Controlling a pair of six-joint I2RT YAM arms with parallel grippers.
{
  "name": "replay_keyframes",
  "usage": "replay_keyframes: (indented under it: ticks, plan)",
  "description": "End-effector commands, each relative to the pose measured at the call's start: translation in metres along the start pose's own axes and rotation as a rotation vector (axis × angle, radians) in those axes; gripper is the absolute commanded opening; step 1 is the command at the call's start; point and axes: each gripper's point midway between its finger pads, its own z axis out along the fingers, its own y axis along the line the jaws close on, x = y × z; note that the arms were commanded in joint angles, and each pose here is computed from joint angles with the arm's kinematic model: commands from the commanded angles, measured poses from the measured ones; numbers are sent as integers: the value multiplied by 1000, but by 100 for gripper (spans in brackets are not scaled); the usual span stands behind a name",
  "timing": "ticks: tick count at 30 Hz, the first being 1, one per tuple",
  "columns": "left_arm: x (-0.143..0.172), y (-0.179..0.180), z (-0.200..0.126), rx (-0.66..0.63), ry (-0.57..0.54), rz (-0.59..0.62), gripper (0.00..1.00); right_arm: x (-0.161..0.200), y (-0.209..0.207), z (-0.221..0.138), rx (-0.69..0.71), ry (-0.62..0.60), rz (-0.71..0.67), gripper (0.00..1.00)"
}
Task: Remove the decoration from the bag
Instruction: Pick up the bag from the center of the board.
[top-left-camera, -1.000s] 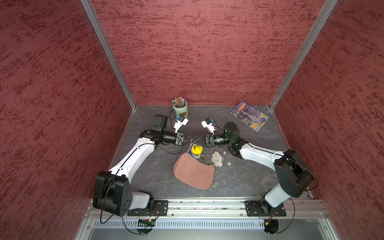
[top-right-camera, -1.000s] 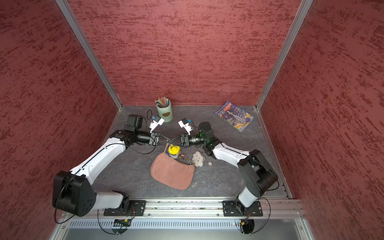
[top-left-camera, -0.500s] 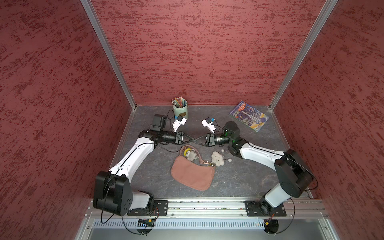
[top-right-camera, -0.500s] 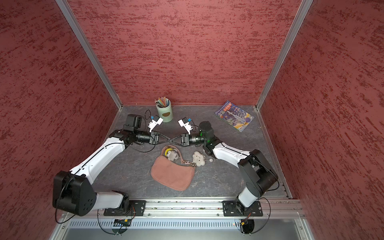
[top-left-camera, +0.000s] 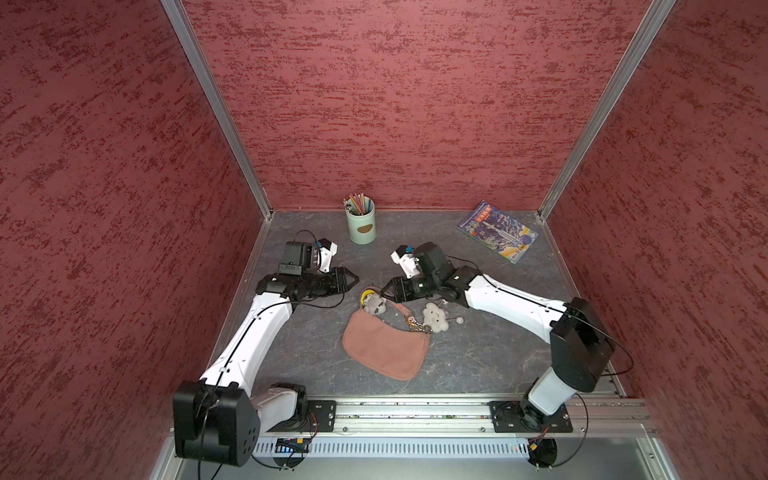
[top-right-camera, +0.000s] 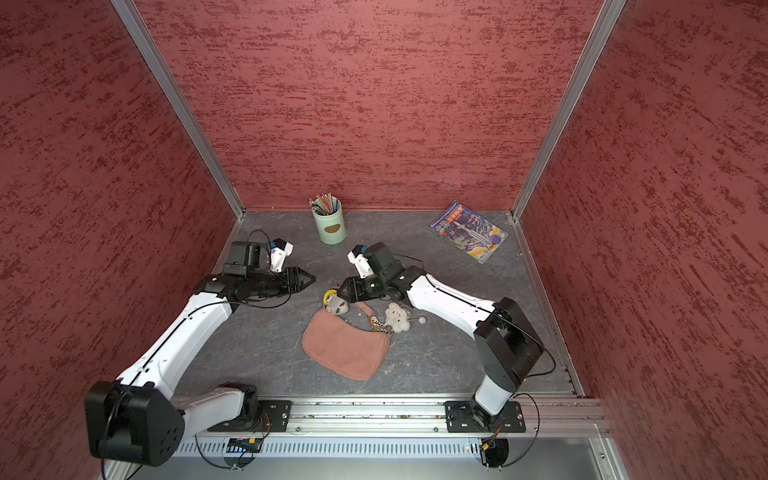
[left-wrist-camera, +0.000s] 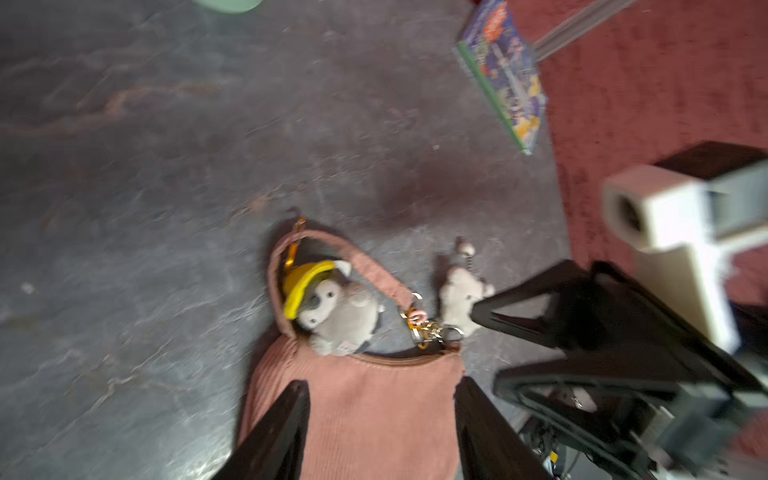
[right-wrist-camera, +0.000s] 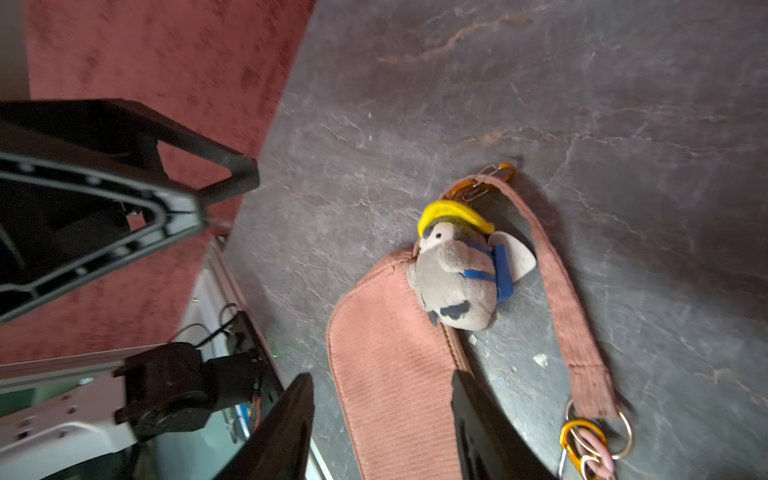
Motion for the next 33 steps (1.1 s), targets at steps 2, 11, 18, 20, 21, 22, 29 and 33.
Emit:
replay_keyframes:
  ticks: [2, 11, 18, 20, 21, 22, 29, 33]
  plan:
    - [19, 27, 18, -104, 42, -118, 58, 42, -38, 19, 321, 164, -90, 63]
    - [76, 45, 49, -201, 153, -186, 62, 44, -47, 56, 471, 234, -166, 58]
    - [112, 65, 69, -283, 220, -236, 57, 21, -52, 82, 472, 209, -215, 35]
    - [122, 65, 74, -280, 248, -255, 54, 17, -50, 81, 448, 222, -222, 18]
    - [127, 63, 76, -270, 258, -269, 50, 12, -45, 75, 429, 218, -225, 11]
    - [133, 62, 78, -259, 266, -279, 46, 7, -43, 68, 413, 215, -219, 6]
    - [150, 66, 78, -266, 217, -410, 17, 10, -1, 13, 222, 267, -96, 0]
    - [146, 69, 71, -280, 162, -439, 8, 27, -2, 0, 205, 299, -43, 0]
